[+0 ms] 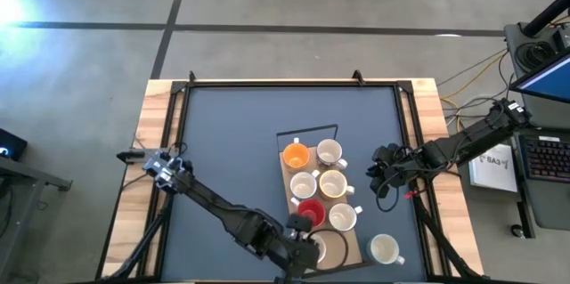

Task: Place coffee mugs
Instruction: Adjust the shelf

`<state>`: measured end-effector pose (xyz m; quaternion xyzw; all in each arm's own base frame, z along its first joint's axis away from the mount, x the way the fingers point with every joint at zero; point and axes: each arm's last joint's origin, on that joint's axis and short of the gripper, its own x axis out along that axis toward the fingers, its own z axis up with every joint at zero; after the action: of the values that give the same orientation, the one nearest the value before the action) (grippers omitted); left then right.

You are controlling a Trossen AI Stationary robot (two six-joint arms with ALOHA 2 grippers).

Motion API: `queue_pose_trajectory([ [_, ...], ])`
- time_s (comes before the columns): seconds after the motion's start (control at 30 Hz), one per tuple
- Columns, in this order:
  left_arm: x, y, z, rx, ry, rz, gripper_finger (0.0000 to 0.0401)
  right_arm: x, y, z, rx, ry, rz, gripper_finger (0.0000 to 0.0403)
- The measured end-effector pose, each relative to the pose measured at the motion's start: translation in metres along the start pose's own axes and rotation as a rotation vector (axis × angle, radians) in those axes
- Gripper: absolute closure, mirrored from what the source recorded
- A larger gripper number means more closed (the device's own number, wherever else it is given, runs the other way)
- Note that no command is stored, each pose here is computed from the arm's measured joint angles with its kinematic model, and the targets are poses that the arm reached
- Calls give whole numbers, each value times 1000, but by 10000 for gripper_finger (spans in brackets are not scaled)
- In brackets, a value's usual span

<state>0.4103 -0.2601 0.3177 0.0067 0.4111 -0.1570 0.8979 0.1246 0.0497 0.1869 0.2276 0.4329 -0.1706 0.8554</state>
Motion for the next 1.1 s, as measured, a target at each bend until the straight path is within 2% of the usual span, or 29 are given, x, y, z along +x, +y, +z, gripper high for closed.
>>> queue_pose_trajectory([
  [0.27, -3, -23, -5, -7, -39, 43, 335, 0, 0, 0, 0, 0, 0, 335],
  [0.57, 3, -30, -3, 18, -99, 29, 282, 0, 0, 0, 0, 0, 0, 335],
  [0.73, 8, -30, -5, 5, -115, 51, 284, 0, 0, 0, 0, 0, 0, 335],
  [1.1, 24, -30, -9, -118, -175, 51, 288, 0, 0, 0, 1, -1, 0, 335],
])
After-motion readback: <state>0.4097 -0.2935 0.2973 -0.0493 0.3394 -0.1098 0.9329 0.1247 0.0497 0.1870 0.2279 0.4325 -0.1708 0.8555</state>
